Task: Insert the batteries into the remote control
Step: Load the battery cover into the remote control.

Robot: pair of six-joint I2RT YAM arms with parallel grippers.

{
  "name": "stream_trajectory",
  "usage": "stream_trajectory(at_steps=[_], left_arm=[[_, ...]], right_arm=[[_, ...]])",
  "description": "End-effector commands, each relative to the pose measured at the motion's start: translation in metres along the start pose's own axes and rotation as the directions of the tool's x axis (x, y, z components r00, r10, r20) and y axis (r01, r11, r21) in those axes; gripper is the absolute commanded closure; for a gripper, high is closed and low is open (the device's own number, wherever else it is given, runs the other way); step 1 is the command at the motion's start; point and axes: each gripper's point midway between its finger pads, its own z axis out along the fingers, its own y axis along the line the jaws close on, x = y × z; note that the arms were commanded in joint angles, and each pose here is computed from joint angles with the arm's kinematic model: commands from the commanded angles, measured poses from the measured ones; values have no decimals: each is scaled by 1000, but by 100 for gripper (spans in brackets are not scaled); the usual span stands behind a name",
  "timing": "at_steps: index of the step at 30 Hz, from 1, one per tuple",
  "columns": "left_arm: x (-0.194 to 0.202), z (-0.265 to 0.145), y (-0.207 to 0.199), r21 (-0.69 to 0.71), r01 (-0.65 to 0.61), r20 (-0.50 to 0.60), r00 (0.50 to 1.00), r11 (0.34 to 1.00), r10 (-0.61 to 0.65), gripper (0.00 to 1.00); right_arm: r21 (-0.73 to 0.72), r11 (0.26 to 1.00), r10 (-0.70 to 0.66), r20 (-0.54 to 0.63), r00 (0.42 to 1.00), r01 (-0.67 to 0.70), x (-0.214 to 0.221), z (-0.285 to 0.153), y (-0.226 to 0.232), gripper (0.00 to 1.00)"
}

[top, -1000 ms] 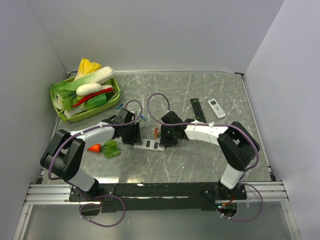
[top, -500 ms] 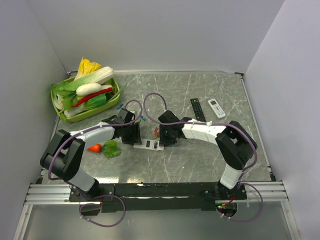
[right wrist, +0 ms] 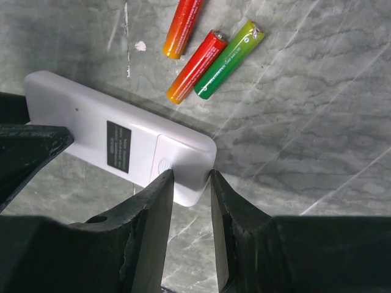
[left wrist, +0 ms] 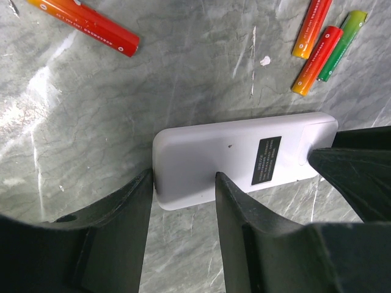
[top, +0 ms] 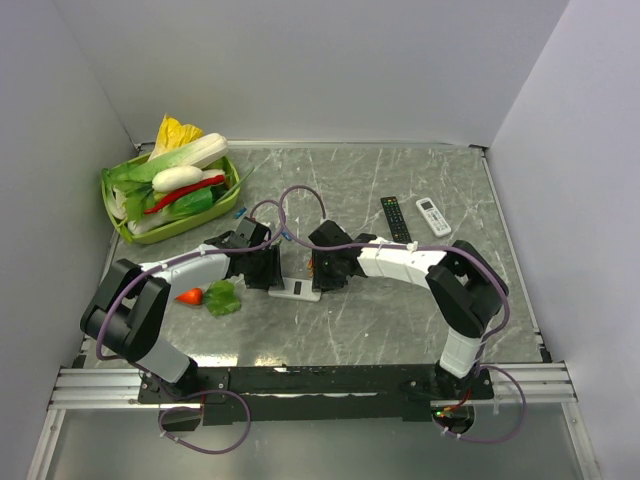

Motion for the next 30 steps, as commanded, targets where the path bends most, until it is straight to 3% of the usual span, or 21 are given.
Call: stream_trajectory(at_steps=[1, 10, 19, 27, 30], left_arm=[[-1, -3, -14, 50, -5, 15, 1000, 999, 5, 52], [3, -2, -17, 73, 2, 3, 1000, 997, -2, 52], [12, 0, -42, 159, 13, -24, 1000, 987, -10, 54], [1, -7, -35, 101, -6, 28, 1000, 995, 3, 47], [-2, -10, -32, 79, -6, 45, 999, 997, 2, 40]], right_arm=[[-15, 1000, 17, 1, 1000, -17, -4, 3, 9, 62], [-41, 999, 19, -31, 999, -20, 2, 9, 14, 63], [-236, 971, -43, -32, 999, 34, -5, 1, 64, 69], [-198, 976, -100, -53, 994, 88, 4, -21, 55, 68], [-160, 980, -123, -13, 992, 119, 0, -33, 46, 65]])
